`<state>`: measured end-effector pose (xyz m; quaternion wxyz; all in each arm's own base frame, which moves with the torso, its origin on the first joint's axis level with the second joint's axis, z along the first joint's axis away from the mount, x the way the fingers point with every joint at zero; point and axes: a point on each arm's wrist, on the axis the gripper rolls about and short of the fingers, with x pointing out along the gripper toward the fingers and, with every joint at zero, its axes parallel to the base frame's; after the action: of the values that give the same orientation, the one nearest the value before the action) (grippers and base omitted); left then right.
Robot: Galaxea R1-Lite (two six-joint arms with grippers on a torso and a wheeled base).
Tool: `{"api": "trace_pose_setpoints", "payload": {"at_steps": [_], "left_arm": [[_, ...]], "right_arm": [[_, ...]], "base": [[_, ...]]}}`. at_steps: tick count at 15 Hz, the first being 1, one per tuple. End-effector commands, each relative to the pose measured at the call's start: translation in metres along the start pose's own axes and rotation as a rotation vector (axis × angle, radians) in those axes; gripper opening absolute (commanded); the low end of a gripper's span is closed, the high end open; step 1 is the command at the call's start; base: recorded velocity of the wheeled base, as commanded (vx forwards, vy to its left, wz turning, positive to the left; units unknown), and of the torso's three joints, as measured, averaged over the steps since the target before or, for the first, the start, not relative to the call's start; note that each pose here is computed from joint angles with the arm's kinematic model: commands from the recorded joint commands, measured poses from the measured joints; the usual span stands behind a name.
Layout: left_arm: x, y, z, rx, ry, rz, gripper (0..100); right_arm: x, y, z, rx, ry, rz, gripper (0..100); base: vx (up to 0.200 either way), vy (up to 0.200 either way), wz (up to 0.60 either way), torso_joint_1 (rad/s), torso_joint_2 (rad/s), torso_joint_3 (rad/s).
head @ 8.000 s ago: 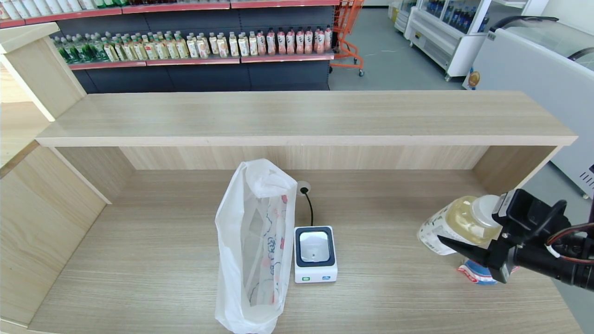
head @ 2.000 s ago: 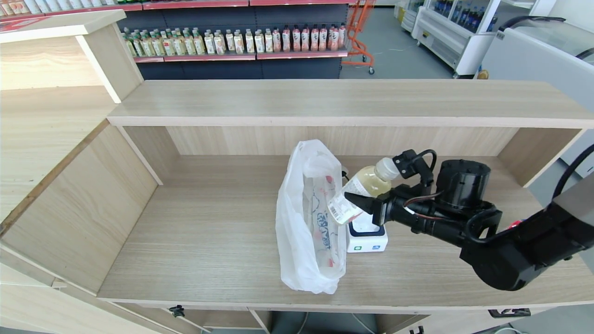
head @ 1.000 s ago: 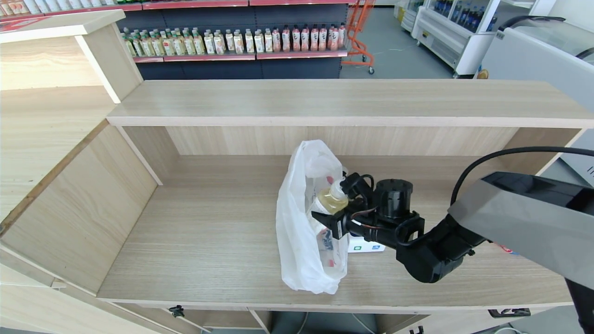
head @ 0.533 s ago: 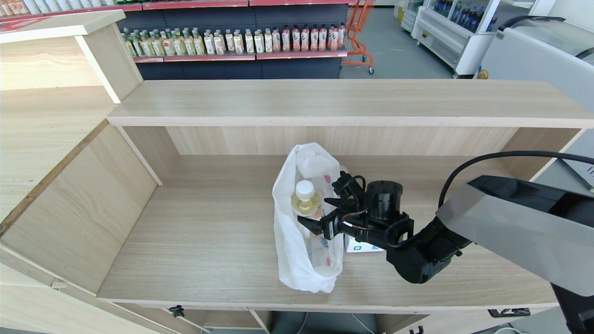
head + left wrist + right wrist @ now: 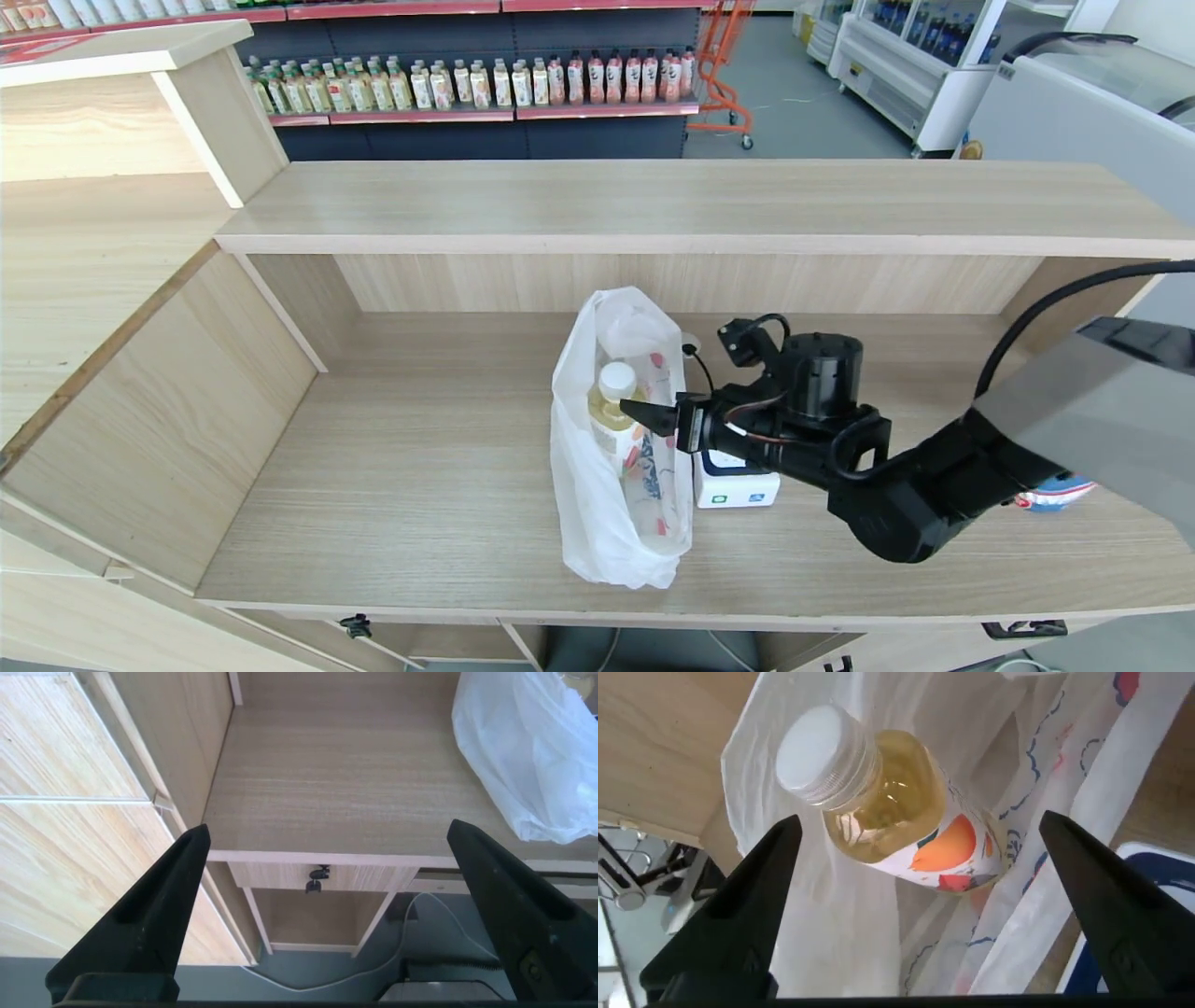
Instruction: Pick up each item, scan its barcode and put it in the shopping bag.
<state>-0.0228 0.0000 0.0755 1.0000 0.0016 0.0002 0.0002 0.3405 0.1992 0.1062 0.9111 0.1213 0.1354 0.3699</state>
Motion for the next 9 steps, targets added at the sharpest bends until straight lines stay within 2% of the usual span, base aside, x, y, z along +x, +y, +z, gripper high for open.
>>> {"api": "trace_pose_setpoints", "payload": {"at_steps": [1,3,5,6,8,9], "left_arm": [[0.0,0.0,0.0,0.001,0.0,0.001,100],[0.0,0.0,0.0,0.0,0.0,0.001,100],[0.0,0.0,0.0,0.0,0.0,0.001,100],[0.0,0.0,0.0,0.0,0.0,0.0,100],[0.0,0.0,0.0,0.0,0.0,0.001,100],[0.0,0.0,0.0,0.0,0.0,0.0,100]], "right_arm": [[-0.045,0.001,0.025,0.059,-0.012,-0.048,100],[-0.093,-0.004,0.041,0.107,0.022,-0.138,100],[-0.14,0.003,0.068,0.166,-0.05,-0.221,100],[-0.156,0.0,0.071,0.165,-0.059,-0.296,100],[-0.206,-0.006,0.074,0.124,0.018,-0.512,100],[-0.219,-0.002,0.076,0.132,0.025,-0.551,100]], "base": [[0.0,0.0,0.0,0.0,0.0,0.0],[0.0,0.0,0.0,0.0,0.0,0.0],[0.0,0.0,0.0,0.0,0.0,0.0],[0.0,0.0,0.0,0.0,0.0,0.0],[0.0,0.0,0.0,0.0,0.0,0.0],[0.0,0.0,0.0,0.0,0.0,0.0]]}}
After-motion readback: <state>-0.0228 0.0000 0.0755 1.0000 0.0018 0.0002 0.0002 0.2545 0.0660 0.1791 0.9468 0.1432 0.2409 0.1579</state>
